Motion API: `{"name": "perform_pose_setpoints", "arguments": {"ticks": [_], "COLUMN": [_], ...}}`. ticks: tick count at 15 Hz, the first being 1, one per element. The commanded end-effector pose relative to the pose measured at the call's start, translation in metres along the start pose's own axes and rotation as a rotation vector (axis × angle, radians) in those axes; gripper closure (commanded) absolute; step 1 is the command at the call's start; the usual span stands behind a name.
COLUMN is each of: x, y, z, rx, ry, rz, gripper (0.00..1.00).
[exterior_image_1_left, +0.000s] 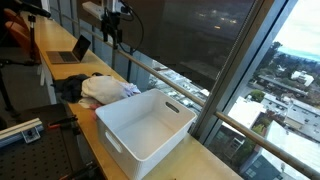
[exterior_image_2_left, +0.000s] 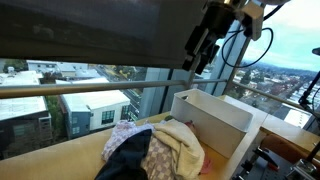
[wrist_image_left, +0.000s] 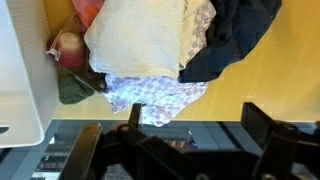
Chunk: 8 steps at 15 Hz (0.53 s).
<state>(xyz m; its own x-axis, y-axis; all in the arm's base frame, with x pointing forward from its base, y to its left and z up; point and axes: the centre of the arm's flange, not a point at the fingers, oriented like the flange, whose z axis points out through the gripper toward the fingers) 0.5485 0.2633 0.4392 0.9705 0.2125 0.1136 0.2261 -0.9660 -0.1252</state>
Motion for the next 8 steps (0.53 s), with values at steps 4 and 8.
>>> {"name": "perform_pose_setpoints", "arguments": {"ticks": [4,8], "x": [-0.019,-0.027], "y": [-0.046,-0.077], "z": [0.126,0.192], "rx": [-0.091,-0.168], "ry": [0.009,-0.038], "rz": [-0.032,-0.038], "gripper": [0.0,0.0]}}
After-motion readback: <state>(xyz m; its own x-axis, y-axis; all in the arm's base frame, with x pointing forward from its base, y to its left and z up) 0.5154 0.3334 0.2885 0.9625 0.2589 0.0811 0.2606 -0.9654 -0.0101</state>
